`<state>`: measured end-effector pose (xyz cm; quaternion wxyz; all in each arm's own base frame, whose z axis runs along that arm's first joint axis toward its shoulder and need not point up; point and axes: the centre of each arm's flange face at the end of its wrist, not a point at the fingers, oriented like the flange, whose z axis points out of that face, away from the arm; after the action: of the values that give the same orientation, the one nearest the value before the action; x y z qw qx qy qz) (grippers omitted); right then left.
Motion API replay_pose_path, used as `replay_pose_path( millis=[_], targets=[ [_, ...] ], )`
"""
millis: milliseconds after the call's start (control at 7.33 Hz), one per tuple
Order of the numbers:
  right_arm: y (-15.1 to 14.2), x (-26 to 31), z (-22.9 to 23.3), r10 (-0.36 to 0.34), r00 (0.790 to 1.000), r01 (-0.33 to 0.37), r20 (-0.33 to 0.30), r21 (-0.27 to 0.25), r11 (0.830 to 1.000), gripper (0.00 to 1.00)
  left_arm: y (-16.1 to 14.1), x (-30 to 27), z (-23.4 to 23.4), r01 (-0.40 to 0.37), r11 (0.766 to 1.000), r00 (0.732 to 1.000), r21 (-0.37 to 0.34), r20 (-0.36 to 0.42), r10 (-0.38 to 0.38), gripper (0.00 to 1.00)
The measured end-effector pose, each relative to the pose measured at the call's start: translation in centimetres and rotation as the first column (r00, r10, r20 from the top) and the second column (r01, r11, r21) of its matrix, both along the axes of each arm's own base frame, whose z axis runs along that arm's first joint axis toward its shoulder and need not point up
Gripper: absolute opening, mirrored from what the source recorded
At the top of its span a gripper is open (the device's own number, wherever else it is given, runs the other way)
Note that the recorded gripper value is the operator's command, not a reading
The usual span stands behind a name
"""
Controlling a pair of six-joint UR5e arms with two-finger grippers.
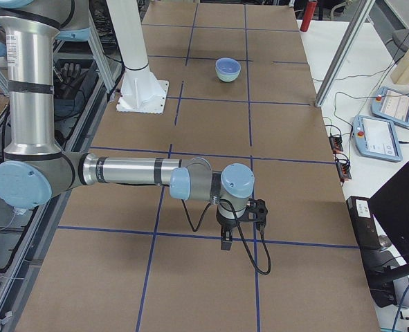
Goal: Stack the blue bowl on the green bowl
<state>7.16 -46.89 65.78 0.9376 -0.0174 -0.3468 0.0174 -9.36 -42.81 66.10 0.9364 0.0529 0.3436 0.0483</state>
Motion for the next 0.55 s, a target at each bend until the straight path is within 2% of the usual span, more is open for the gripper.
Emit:
replay_pose_path(
  millis=[545],
  targets=[
    [0.01,0.01,0.01,0.0,1.0,0.0,0.0,0.0,1.0,1.0,-0.1,0.03,-0.47,0.001,1.0,1.0,0.009,-0.007,-0.001,1.0]
  ],
)
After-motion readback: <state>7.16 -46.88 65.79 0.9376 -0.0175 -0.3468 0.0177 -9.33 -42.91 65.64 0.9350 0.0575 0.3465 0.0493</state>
